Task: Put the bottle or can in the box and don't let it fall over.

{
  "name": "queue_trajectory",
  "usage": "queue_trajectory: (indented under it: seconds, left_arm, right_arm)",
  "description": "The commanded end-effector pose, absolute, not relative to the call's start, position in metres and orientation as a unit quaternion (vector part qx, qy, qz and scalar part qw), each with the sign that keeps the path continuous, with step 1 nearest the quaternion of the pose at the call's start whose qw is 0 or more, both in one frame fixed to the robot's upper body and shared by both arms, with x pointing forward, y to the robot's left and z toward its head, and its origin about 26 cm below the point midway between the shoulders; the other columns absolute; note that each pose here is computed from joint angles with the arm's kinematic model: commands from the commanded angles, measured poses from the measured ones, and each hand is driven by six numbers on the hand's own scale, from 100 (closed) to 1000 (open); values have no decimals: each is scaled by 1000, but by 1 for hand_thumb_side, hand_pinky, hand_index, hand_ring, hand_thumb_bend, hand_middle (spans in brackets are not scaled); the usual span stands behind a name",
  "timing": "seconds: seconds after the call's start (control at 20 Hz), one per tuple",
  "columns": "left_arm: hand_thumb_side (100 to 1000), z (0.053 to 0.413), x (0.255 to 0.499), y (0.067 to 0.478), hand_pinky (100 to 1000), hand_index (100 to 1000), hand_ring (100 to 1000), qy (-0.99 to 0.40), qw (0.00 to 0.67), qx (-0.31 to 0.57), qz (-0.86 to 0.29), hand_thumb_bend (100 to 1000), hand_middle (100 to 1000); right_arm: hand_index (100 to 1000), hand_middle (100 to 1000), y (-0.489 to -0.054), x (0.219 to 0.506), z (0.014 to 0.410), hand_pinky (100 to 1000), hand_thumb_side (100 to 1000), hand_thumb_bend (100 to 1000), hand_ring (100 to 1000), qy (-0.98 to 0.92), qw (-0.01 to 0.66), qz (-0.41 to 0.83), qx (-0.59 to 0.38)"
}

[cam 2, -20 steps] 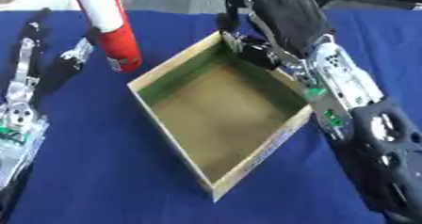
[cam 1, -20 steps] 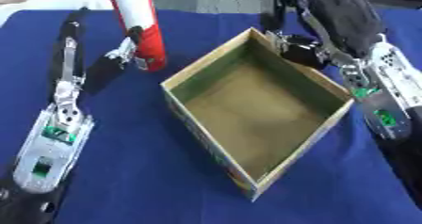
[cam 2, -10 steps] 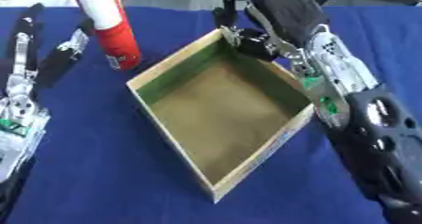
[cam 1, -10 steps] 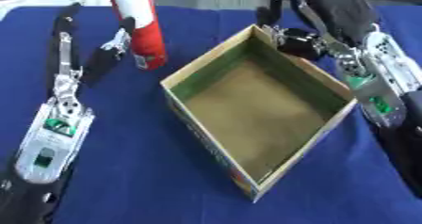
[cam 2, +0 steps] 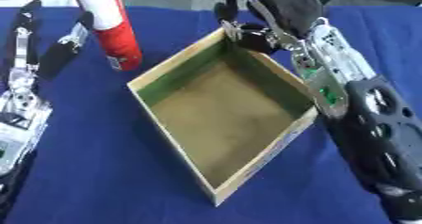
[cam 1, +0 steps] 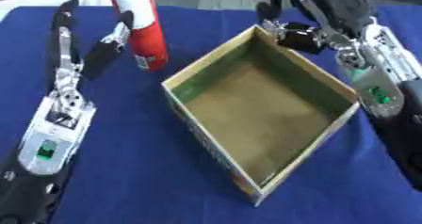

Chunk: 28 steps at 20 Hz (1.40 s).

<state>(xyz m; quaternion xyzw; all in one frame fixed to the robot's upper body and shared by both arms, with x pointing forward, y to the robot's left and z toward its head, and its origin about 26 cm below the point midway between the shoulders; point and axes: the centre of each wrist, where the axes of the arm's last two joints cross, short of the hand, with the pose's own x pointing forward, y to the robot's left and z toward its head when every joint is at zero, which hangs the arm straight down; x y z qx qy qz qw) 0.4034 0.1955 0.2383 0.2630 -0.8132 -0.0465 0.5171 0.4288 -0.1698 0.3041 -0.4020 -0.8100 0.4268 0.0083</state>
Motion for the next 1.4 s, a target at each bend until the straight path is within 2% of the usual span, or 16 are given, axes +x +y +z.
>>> queue_trajectory:
  seconds: [0.05, 0.2, 0.35, 0.6, 0.75, 0.85, 0.9, 0.95, 1.0, 1.05, 1.1, 1.15, 1.2, 1.3, 1.4]
  left_arm:
    - [532, 250, 406, 203, 1000, 972, 974, -819, 503, 272, -41, 550, 1000]
    - [529, 251, 410, 204, 1000, 971, 973, -818, 505, 272, -43, 543, 1000]
    - [528, 252, 411, 203, 1000, 968, 974, -821, 505, 263, -45, 491, 1000]
    - [533, 253, 412, 203, 1000, 969, 980, -830, 504, 233, -62, 457, 1000]
    - [493, 255, 412, 204, 1000, 954, 979, -832, 502, 226, -71, 510, 1000]
    - [494, 256, 412, 203, 1000, 953, 979, -833, 501, 223, -75, 515, 1000]
    - [509, 256, 412, 201, 1000, 954, 980, -834, 500, 221, -77, 547, 1000]
    - [512, 256, 412, 201, 1000, 954, 981, -834, 500, 220, -80, 548, 1000]
    - [513, 257, 412, 200, 1000, 954, 982, -835, 498, 218, -82, 566, 1000]
    - [513, 257, 412, 199, 1000, 954, 982, -836, 497, 218, -83, 566, 1000]
    - [574, 258, 411, 199, 1000, 955, 984, -836, 496, 219, -84, 605, 1000]
    - [574, 258, 411, 199, 1000, 955, 984, -836, 495, 220, -84, 605, 1000]
    - [596, 259, 411, 198, 1000, 953, 985, -837, 494, 221, -83, 618, 1000]
    - [594, 260, 411, 197, 1000, 954, 986, -838, 491, 222, -85, 649, 1000]
    - [644, 261, 411, 196, 1000, 954, 987, -837, 490, 226, -85, 656, 1000]
  right_arm:
    - [372, 858, -177, 431, 318, 598, 100, 100, 295, -810, -2, 419, -409]
    - [371, 856, -181, 435, 321, 596, 100, 100, 300, -816, -5, 420, -397]
    - [369, 842, -184, 437, 326, 596, 100, 100, 298, -822, -4, 419, -384]
    - [366, 837, -186, 434, 330, 598, 100, 100, 296, -827, -4, 412, -383]
    - [359, 811, -187, 432, 333, 596, 100, 100, 280, -829, -2, 407, -383]
    - [357, 808, -188, 430, 335, 597, 100, 100, 278, -832, 0, 401, -383]
    - [347, 761, -188, 429, 336, 588, 100, 100, 251, -834, 1, 396, -385]
    - [346, 754, -188, 428, 337, 588, 100, 100, 249, -834, 1, 394, -387]
    - [336, 689, -189, 427, 339, 584, 100, 100, 231, -833, 0, 392, -390]
    - [336, 689, -189, 427, 340, 584, 100, 100, 231, -832, -1, 391, -393]
    - [327, 634, -189, 426, 342, 577, 100, 100, 212, -831, -4, 392, -396]
    - [327, 634, -188, 425, 343, 577, 100, 100, 212, -829, -6, 391, -399]
    - [317, 597, -188, 424, 344, 570, 100, 100, 204, -829, -9, 389, -402]
    - [309, 576, -188, 422, 344, 565, 100, 100, 197, -826, -16, 385, -411]
    - [307, 574, -187, 422, 342, 567, 100, 100, 197, -824, -20, 380, -420]
